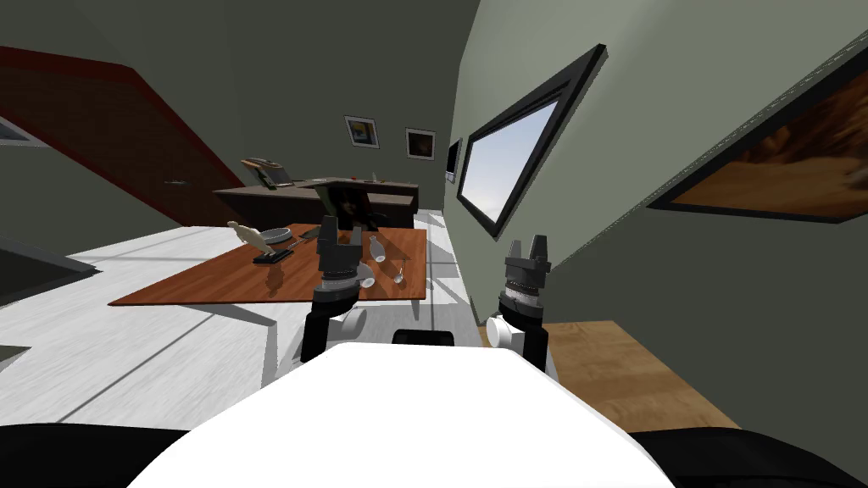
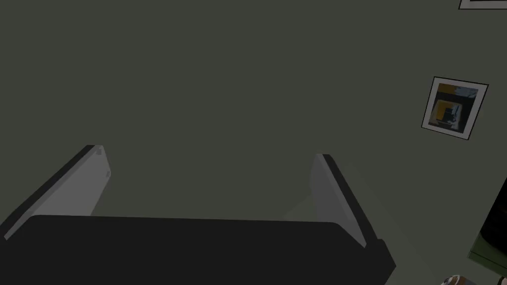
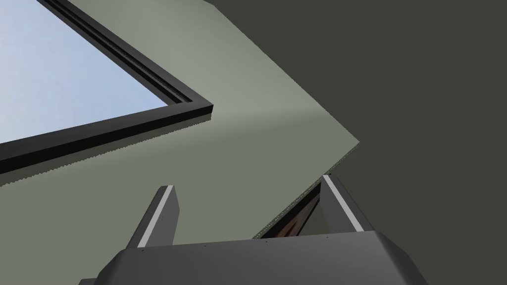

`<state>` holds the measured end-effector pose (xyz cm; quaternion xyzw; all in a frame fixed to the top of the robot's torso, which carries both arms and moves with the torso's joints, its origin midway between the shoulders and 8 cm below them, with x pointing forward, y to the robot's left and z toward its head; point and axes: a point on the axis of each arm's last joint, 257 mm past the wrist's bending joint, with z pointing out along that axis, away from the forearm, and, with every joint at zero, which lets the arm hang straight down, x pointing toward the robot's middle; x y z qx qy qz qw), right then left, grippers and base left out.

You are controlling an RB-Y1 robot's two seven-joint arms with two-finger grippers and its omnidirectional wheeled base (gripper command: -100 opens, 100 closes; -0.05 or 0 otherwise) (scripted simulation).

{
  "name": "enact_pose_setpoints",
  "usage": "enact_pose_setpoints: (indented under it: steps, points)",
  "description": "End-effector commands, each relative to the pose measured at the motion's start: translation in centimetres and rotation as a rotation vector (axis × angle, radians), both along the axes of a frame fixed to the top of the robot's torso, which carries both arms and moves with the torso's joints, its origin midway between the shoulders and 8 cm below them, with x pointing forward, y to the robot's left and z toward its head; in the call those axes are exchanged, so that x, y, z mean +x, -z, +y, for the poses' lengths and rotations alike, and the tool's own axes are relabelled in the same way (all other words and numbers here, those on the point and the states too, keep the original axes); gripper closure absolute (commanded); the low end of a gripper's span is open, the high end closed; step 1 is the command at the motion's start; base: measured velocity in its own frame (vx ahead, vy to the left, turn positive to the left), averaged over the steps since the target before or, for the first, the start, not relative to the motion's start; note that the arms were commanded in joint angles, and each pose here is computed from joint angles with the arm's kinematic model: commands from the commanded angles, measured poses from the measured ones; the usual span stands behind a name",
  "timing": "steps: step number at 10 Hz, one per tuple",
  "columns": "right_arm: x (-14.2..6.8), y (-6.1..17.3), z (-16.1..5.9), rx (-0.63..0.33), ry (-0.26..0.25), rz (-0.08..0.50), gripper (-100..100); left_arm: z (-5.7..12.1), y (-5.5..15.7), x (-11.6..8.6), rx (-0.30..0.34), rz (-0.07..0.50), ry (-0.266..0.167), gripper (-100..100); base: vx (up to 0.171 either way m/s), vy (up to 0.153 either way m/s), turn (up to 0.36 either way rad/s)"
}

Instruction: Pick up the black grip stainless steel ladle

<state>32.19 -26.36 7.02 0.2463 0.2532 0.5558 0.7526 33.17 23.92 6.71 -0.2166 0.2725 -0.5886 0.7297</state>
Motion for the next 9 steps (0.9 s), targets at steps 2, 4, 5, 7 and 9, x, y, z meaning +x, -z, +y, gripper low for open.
enact_pose_setpoints:
  steps: [2, 4, 5, 7, 9]
  points:
    - [0.0, 0.0, 0.0, 0.0, 0.0, 0.0, 0, -0.2, 2.0, 1.0, -0.014, 0.068, 0.045, -100, 0.001, -0.093, -0.004]
    - [0.0, 0.0, 0.0, 0.0, 0.0, 0.0, 0, -0.1, 3.9, 1.8, -0.051, 0.133, 0.079, -100, 0.016, -0.144, 0.0]
    - [0.0, 0.0, 0.0, 0.0, 0.0, 0.0, 0, 0.0, 5.1, 2.2, -0.077, 0.171, 0.096, -100, 0.019, -0.163, 0.003]
    - [0.0, 0.0, 0.0, 0.0, 0.0, 0.0, 0, 0.2, 7.8, 3.0, -0.136, 0.256, 0.13, -100, 0.025, -0.182, -0.001]
    - [0.0, 0.0, 0.0, 0.0, 0.0, 0.0, 0, 0.5, 9.3, 3.4, -0.179, 0.304, 0.149, -100, 0.021, -0.165, 0.003]
